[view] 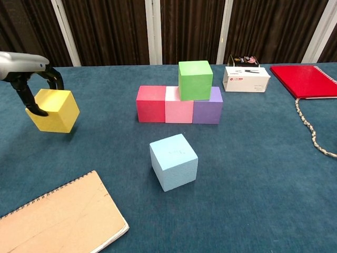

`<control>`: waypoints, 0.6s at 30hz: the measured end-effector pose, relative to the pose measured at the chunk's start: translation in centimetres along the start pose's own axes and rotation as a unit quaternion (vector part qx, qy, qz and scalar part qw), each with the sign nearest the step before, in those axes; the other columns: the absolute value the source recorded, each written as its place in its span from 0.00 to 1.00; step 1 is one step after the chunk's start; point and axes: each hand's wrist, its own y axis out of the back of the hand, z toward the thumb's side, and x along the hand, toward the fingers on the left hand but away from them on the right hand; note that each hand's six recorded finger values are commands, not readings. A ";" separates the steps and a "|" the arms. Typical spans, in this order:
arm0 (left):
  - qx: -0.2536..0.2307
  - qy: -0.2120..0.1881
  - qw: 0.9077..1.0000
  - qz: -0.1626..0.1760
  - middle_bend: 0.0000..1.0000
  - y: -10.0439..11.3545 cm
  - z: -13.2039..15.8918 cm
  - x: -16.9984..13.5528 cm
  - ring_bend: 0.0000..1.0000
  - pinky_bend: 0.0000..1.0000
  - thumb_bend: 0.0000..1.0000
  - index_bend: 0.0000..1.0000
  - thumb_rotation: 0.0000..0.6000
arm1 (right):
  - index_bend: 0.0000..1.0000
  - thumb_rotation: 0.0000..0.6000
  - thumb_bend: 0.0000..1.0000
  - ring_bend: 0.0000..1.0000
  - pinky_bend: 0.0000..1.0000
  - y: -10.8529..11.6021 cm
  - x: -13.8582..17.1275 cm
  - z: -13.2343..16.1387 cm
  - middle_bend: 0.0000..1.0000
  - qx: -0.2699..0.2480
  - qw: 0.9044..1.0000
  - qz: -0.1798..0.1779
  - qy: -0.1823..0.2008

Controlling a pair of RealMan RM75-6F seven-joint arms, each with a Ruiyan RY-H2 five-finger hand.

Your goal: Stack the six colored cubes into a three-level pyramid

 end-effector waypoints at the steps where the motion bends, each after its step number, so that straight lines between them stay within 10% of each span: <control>1: -0.005 0.004 1.000 0.001 0.33 -0.1 0.2 0.1 0.04 0.00 0.34 0.35 1.00 | 0.04 1.00 0.34 0.00 0.00 0.0 0.0 0.0 0.02 0.000 1.000 0.001 0.001; 18: -0.054 0.073 0.996 -0.018 0.29 -0.5 1.2 1.2 0.03 0.00 0.33 0.28 1.00 | 0.04 1.00 0.34 0.00 0.00 -0.3 -0.1 0.0 0.02 0.001 1.000 0.009 0.003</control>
